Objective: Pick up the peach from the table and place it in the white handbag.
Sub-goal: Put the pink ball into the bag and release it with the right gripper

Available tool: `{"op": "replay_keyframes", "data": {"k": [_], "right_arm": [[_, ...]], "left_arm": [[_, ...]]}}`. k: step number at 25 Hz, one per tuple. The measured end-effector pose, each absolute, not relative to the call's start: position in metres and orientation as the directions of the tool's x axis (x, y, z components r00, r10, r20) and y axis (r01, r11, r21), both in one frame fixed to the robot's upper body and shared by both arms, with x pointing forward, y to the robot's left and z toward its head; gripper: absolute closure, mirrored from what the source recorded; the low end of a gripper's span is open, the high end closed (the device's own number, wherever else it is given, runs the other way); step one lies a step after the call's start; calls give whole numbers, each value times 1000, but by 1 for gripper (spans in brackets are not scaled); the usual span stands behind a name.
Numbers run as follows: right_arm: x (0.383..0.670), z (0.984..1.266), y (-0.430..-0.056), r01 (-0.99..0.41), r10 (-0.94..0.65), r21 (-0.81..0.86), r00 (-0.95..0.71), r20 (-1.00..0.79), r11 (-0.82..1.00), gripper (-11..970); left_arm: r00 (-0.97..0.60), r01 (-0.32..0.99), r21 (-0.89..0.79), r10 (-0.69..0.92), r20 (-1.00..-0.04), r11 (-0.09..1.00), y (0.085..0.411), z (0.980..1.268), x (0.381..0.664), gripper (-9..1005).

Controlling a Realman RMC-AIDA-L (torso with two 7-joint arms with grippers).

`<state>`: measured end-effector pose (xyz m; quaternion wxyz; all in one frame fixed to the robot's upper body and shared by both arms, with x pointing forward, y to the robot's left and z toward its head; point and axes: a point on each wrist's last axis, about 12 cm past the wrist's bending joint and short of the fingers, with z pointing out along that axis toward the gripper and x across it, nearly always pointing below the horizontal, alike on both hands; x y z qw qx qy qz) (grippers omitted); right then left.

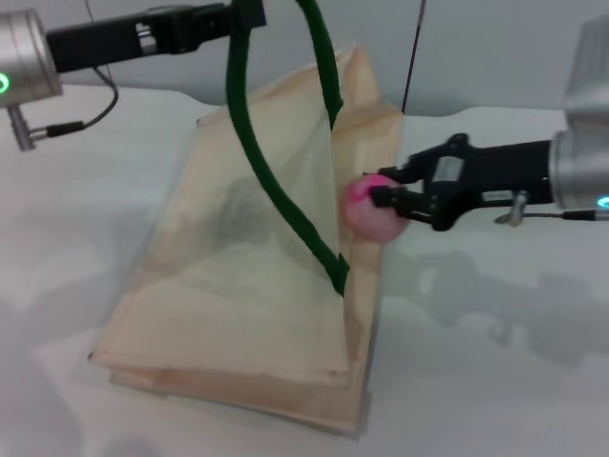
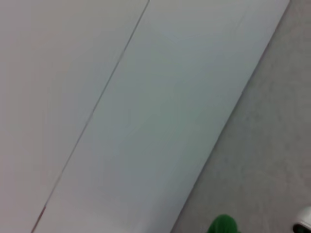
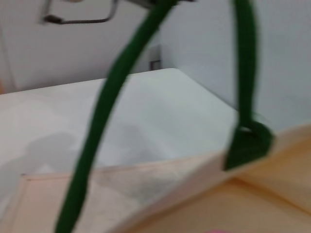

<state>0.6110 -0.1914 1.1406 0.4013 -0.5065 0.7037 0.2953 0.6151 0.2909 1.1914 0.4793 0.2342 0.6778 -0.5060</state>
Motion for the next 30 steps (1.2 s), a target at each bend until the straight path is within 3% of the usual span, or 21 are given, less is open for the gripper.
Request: {"op": "replay_keyframes", "data": {"k": [15,30], "right_arm": [[610,1135,-130,-985,-545,-16,-80,-835,169,785],[609,1125,-105,-990,-595,-52,-35,-803,128,804]], "left_arm": [[-402,833,-447,-199,-894,325,277,1214,628,840],[-359,839,-438,-275,-892,323,282,1221,628,832]]}}
